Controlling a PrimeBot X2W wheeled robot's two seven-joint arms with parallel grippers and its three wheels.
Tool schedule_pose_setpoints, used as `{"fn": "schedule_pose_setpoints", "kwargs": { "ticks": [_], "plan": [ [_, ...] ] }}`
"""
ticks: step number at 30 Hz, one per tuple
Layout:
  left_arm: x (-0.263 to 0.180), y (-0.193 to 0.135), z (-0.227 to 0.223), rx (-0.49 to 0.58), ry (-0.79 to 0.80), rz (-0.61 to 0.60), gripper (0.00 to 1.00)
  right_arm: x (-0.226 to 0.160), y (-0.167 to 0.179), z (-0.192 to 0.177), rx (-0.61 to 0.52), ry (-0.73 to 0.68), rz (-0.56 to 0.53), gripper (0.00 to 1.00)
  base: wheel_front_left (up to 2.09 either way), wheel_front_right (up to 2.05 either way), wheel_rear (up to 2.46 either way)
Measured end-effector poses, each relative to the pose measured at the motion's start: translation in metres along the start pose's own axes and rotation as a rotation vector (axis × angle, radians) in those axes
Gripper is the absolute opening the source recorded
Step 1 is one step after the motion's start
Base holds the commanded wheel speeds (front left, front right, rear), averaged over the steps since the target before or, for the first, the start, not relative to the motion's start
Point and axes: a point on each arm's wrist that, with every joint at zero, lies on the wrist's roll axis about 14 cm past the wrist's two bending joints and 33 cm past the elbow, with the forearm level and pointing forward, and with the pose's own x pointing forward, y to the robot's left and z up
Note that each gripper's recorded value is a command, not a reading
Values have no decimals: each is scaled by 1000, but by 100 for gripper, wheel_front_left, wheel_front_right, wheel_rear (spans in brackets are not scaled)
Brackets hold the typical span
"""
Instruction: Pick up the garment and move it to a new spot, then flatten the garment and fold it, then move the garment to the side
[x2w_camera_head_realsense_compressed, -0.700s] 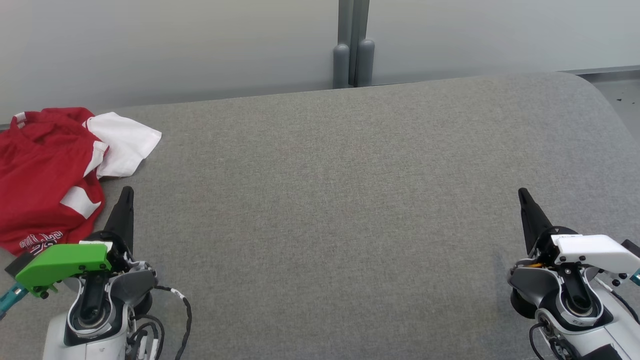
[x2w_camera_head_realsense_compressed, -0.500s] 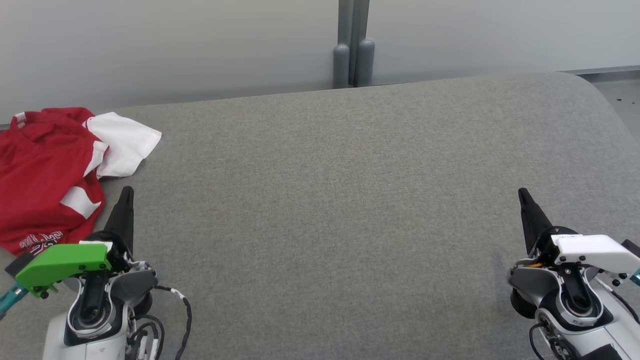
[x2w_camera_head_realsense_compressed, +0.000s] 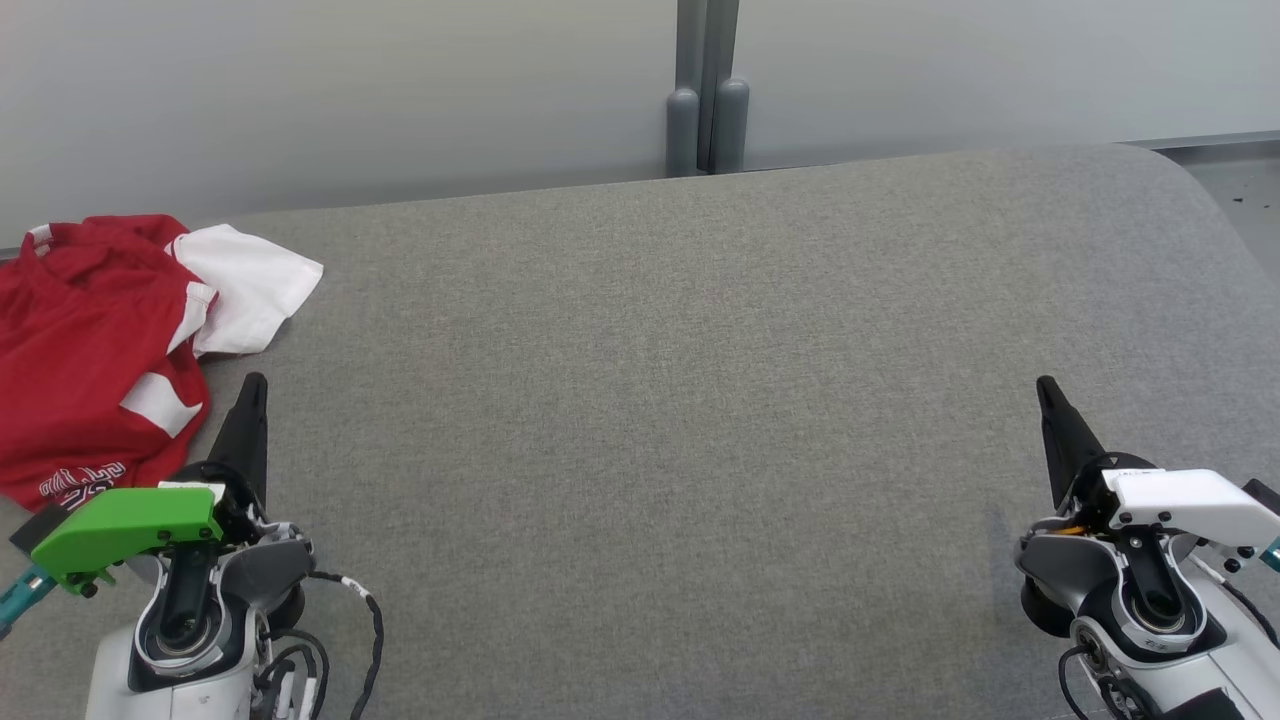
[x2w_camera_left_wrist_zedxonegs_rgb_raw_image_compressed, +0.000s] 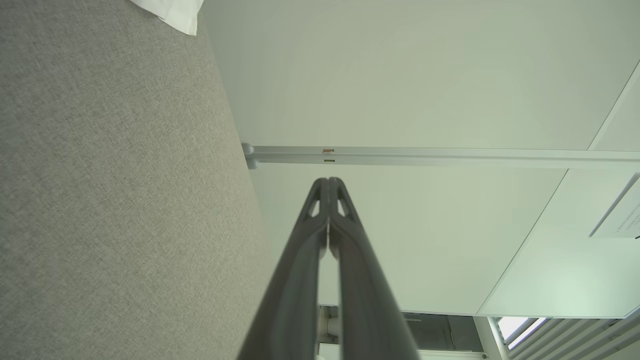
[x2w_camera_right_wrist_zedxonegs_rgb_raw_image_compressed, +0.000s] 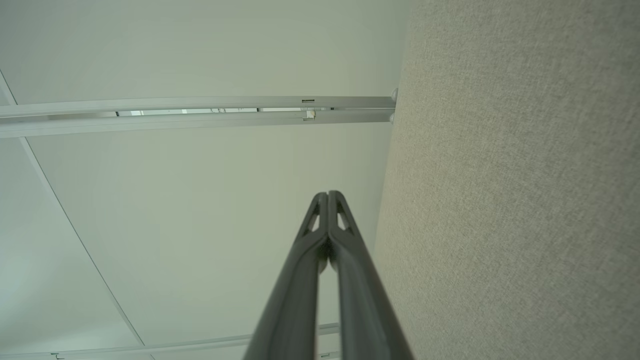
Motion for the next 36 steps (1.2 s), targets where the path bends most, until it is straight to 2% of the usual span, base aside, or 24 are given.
{"fn": "schedule_pose_setpoints", "kwargs": {
  "ticks": [7,8,15,27,36],
  "plan": [
    [0,0,0,0,0,0,0,0,0,0,0,0,0,0,0,0,0],
    [0,0,0,0,0,0,100,0,0,0,0,0,0,100,0,0,0],
    [-17,41,-5,-17,-1,113,100,-16,-36,-10,17,5,-97,100,0,0,0],
    [-21,38,-10,63,-21,100,100,-17,-29,-14,-45,0,-56,100,0,0,0],
    [-22,25,-10,171,-42,65,100,-16,-10,-19,-171,7,30,100,0,0,0]
  ]
}}
